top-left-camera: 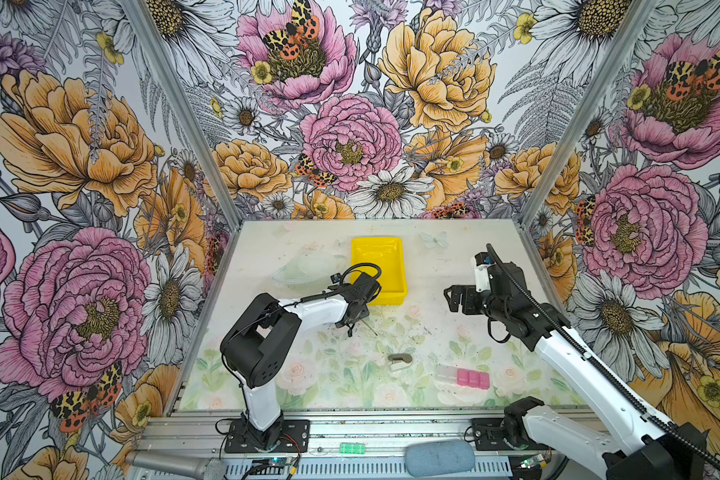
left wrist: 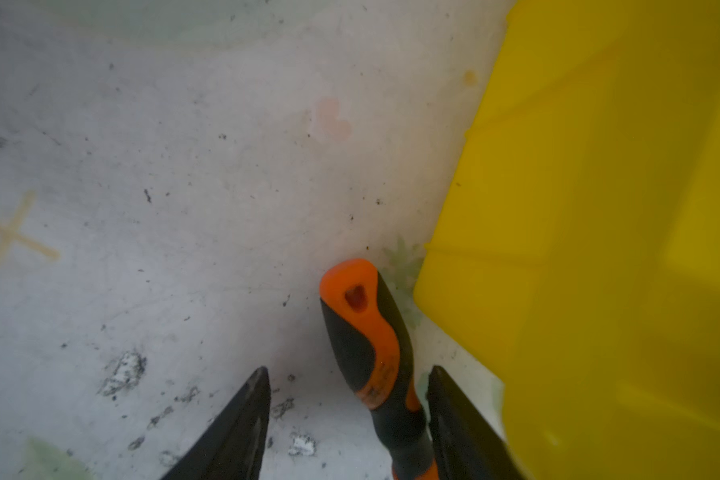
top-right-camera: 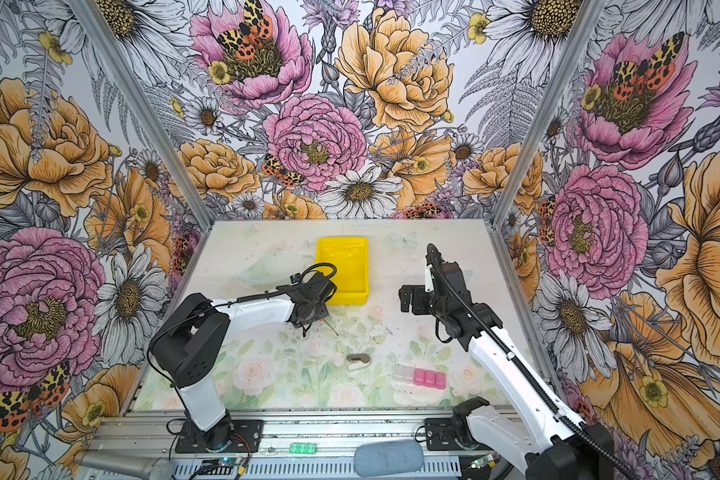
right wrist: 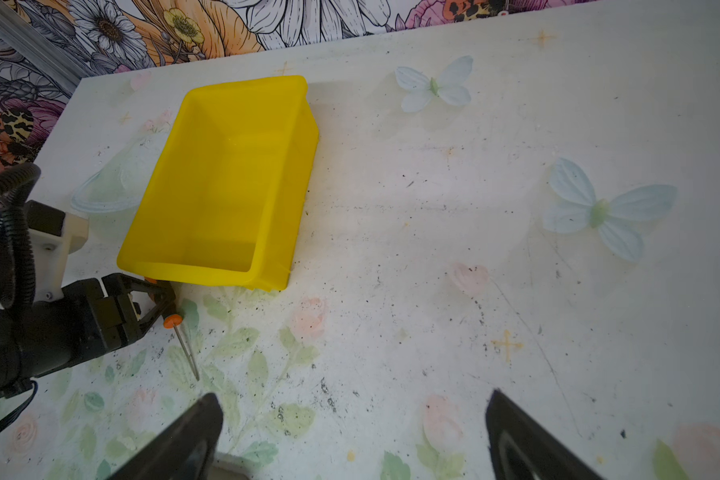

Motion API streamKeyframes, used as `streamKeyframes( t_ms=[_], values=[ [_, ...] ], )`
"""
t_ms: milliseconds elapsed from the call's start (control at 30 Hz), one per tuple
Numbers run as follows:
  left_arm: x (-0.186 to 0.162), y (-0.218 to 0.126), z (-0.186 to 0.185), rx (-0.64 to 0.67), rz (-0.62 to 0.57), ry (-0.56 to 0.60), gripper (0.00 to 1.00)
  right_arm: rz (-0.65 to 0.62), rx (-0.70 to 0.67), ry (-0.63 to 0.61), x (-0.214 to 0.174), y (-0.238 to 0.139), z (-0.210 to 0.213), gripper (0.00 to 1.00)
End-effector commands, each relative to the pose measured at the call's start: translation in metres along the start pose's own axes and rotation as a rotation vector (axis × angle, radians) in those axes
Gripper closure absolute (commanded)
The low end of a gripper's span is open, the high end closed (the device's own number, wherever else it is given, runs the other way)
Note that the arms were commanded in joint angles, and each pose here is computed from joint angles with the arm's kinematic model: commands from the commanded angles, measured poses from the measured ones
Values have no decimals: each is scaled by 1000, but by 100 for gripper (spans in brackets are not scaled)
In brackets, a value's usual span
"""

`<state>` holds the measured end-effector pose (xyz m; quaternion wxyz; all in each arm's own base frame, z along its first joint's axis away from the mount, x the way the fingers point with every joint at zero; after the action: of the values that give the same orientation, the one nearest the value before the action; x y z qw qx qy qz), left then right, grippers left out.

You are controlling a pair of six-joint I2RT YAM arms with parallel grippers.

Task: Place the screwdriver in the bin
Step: 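Lower the left gripper and close it on the screwdriver handle, then lift the screwdriver with the left gripper and carry it over the yellow bin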

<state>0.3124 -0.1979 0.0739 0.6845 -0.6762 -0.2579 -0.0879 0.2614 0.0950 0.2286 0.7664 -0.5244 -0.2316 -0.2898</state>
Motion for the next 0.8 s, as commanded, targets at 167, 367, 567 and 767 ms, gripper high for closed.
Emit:
streamKeyframes(
  t_ms=[167, 367, 567, 767],
  values=[
    [-13, 11, -3, 52, -5, 59, 61, -51, -26, -4, 6, -9, -3, 0],
    [-25, 10, 6, 70, 1, 56, 74, -71, -28, -9, 7, -15, -3, 1],
    [-18, -8, 15, 49, -38, 56, 86, -87, -43, -3, 11, -17, -5, 0],
    [0, -41, 27, 0, -76, 24, 92, -68, -30, 11, 12, -13, -2, 0]
  ],
)
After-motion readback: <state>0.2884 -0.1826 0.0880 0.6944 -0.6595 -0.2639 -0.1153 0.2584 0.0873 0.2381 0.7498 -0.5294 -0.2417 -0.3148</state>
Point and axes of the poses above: each gripper's point midway between its finger pads, its own y axis out along the fingers, its own z axis along the line the jaws close on, x = y × z, the point moved 5 cm from there along -y, back along the fingers, and after that the axes turned 9 degrees about y, right-handed, at the moved point
